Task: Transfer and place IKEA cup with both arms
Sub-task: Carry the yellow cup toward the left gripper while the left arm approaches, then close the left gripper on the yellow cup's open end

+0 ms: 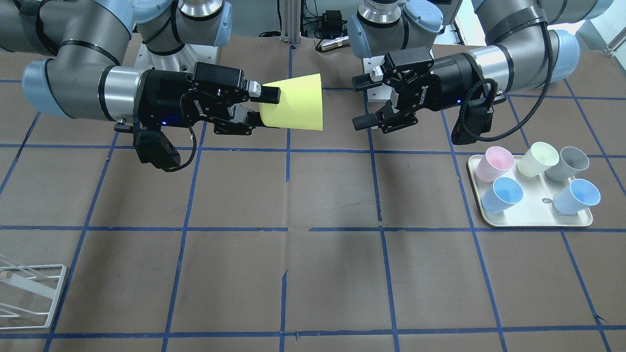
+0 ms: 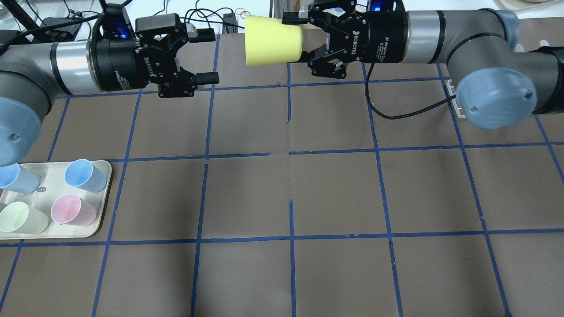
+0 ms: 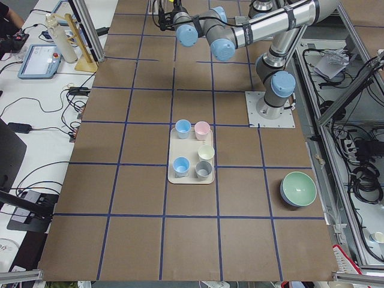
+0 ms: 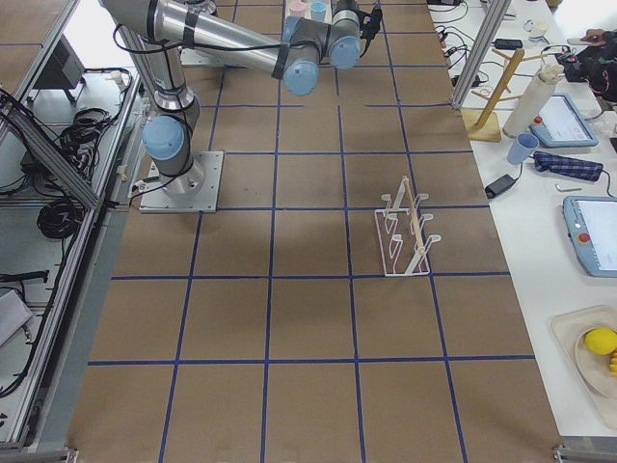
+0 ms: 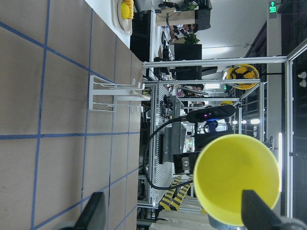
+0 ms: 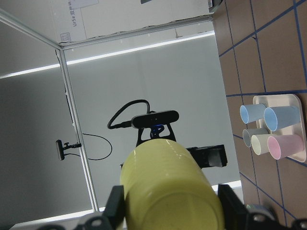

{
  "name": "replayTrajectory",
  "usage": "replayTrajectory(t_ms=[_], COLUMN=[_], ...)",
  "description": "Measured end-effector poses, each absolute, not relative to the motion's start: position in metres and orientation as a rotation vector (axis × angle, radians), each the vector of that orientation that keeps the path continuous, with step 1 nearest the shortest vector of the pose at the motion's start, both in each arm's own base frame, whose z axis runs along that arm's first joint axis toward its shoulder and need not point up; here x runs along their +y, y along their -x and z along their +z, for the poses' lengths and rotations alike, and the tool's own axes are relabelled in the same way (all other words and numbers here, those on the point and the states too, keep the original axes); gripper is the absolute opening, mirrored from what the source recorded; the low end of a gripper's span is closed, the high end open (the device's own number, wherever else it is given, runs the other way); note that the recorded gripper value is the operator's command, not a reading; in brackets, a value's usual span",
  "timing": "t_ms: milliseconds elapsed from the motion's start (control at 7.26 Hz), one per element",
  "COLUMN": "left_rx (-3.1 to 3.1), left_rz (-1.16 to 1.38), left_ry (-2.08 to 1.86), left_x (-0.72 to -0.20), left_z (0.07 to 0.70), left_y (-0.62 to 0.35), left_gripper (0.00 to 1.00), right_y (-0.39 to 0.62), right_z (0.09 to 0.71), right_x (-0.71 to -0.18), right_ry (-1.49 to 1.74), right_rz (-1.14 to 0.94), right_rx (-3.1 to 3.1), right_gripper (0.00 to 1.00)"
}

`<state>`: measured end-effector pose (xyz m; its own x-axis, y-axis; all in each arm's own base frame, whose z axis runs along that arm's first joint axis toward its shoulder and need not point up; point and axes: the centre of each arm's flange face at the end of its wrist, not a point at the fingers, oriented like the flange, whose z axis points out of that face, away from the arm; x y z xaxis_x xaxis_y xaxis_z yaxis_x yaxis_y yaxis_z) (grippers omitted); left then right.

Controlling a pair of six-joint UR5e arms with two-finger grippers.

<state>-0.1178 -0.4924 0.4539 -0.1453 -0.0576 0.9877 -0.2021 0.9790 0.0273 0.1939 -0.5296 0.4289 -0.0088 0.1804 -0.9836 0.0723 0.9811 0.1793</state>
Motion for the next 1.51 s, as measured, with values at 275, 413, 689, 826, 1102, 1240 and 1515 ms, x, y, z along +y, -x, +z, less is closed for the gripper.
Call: replayTrajectory(t_ms=[275,413,689,826,1102,1240,1515], left_rx=[-1.683,-1.68,-1.68,-1.682,-1.684,-1.685,-1.687], left_rz=[0.108,0.1,0.082,0.083,0.094,0.098,0.109], left_ry=[-0.197,-0.187,-0.166,-0.156,-0.14,-0.13,-0.112], left_x=[-0.486,-0.483,-0.478,-0.478,-0.481,-0.481,-0.487], left_z=[0.48,0.485,0.488,0.486,0.485,0.486,0.486], left_y=[0.132,0.139,0.152,0.155,0.157,0.16,0.165], left_gripper=[1.0,1.0,1.0,1.0,1.0,1.0,1.0], right_y=[-0.196,-0.196,-0.197,-0.197,-0.197,-0.197,-0.197], right_z=[0.426,0.427,0.428,0.428,0.428,0.428,0.43], right_x=[-0.53,-0.529,-0.529,-0.529,-0.529,-0.529,-0.528], right_ry=[-0.196,-0.198,-0.199,-0.2,-0.202,-0.202,-0.2], right_rz=[0.091,0.093,0.096,0.097,0.099,0.099,0.097], right_rx=[1.588,1.59,1.586,1.584,1.583,1.583,1.583], right_gripper=[0.0,0.0,0.0,0.0,0.0,0.01,0.02])
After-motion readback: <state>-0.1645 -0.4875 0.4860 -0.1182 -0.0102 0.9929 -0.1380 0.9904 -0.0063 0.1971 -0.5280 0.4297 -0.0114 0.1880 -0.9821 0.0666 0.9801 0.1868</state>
